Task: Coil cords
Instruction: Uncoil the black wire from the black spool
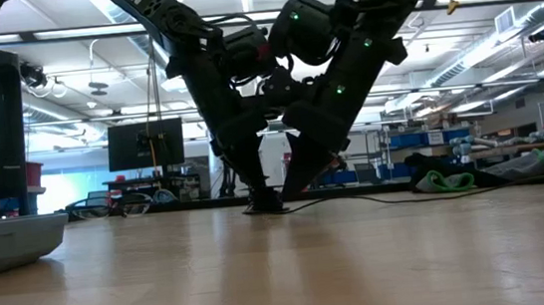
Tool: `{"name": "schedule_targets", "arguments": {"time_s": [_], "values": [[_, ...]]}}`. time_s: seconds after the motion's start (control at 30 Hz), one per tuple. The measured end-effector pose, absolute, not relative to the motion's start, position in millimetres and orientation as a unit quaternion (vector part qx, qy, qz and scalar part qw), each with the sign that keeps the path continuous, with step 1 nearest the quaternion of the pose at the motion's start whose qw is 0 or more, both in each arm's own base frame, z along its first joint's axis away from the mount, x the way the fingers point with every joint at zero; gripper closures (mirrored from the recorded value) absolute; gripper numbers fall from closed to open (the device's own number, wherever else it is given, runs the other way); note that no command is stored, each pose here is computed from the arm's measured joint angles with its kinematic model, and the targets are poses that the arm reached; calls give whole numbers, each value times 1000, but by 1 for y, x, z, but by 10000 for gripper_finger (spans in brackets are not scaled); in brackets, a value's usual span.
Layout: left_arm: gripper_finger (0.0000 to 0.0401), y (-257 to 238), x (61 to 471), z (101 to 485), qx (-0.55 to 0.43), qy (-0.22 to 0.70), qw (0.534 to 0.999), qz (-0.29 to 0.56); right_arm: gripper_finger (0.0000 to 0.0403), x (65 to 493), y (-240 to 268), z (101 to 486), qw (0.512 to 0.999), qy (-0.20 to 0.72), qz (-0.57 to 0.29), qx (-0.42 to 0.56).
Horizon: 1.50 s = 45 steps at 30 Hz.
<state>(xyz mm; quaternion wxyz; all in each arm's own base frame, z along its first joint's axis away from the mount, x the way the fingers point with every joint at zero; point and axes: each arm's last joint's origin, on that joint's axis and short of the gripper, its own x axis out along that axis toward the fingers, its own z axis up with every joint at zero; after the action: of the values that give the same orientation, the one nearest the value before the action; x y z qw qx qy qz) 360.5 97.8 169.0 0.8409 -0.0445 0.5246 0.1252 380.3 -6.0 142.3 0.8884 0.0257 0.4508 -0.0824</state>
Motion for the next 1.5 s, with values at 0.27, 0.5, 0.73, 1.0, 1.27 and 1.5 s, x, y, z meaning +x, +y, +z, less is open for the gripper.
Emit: {"name": "schedule_targets", "arguments": {"time_s": [0.27,0.5,0.73,1.0,1.27,1.5], "values": [[236,97,360,168,-45,527,839,127,252,377,-6,140,878,469,-85,30],[236,97,360,168,-45,527,839,127,254,375,-4,139,873,480,-77,33],[236,97,360,168,-46,527,839,126,357,365,4,134,850,521,-76,19],[236,97,360,168,-46,528,838,126,399,348,22,142,824,559,-90,24],[236,97,360,167,-48,530,837,125,401,303,63,188,789,599,-113,75],[236,97,359,167,-49,534,835,125,402,254,115,213,751,625,-164,138]]}}
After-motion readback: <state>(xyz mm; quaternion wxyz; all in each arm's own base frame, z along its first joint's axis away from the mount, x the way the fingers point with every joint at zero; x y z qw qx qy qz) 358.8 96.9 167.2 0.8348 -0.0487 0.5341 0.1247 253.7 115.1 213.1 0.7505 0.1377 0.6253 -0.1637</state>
